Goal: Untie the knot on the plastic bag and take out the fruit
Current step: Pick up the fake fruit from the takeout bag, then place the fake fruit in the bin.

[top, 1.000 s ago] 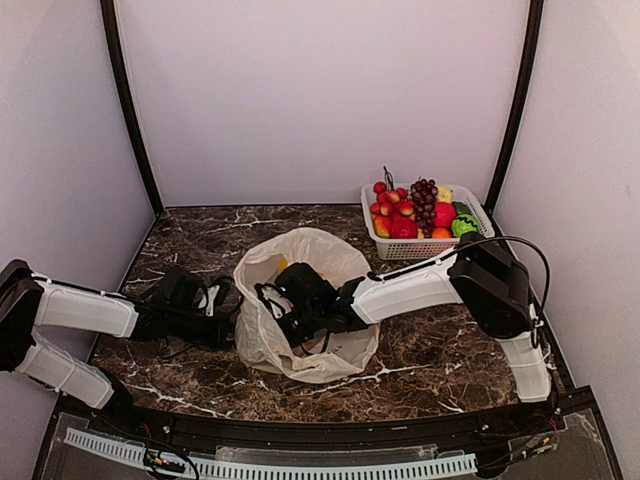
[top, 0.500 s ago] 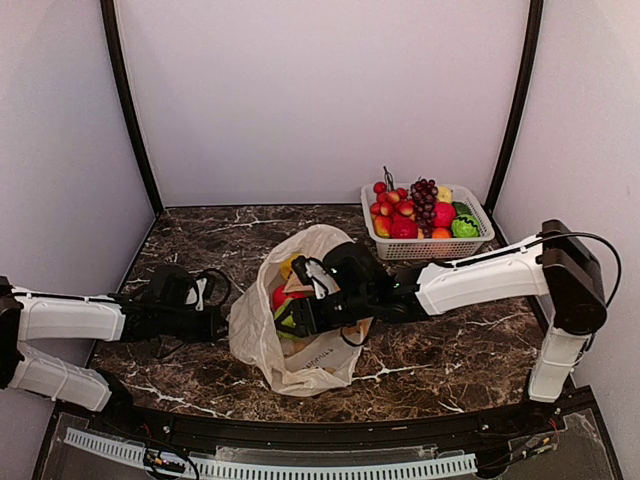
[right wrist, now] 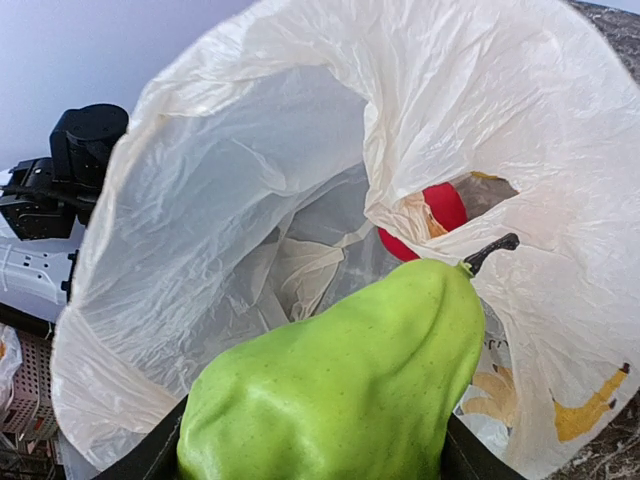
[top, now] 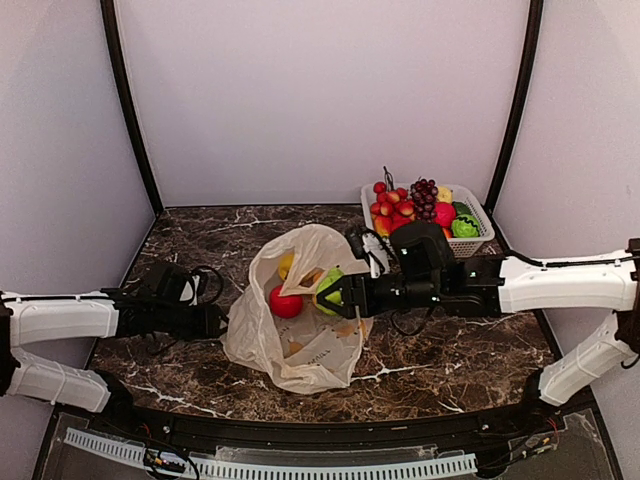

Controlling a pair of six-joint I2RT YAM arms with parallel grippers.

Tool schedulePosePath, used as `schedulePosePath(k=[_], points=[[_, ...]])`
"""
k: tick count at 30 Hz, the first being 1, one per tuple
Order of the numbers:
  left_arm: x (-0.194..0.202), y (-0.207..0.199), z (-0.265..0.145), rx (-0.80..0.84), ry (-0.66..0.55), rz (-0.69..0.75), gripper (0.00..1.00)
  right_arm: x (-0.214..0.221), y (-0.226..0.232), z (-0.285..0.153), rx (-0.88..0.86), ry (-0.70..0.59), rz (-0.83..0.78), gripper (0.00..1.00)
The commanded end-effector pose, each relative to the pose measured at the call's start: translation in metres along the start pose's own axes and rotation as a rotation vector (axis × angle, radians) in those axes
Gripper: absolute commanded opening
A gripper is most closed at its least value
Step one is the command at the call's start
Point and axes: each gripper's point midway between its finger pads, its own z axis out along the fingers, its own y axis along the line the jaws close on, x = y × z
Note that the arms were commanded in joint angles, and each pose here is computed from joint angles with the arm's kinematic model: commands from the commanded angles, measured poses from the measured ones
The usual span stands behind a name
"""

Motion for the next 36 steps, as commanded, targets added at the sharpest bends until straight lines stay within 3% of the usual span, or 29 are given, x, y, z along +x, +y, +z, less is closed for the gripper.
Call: schedulePosePath(k=[1, 5, 9, 21, 25, 36], points=[[-0.018, 0.006, -0.024, -0.093, -0.054, 0.040, 0.67, -0.016, -0.003, -0.036, 0.051, -0.070, -0.046, 0.55], [-0.027, 0.013, -0.044, -0.160, -0.078, 0.072, 0.81, -0.030, -0.006, -0.063, 0.095, -0.116, -0.072, 0.55], [-0.033, 0.020, -0.058, -0.207, -0.073, 0.104, 0.87, -0.045, -0.020, -0.085, 0.158, -0.145, -0.071, 0.55], [-0.089, 0.030, -0.083, -0.127, -0.119, 0.166, 0.94, -0.081, -0.085, -0.127, 0.381, -0.144, 0.004, 0.53], [-0.112, 0.053, -0.092, -0.151, -0.189, 0.142, 0.94, -0.101, -0.110, -0.138, 0.428, -0.167, 0.056, 0.53], [-0.149, 0.059, -0.125, -0.257, -0.338, 0.233, 0.94, -0.150, -0.203, -0.150, 0.623, -0.165, 0.138, 0.53]])
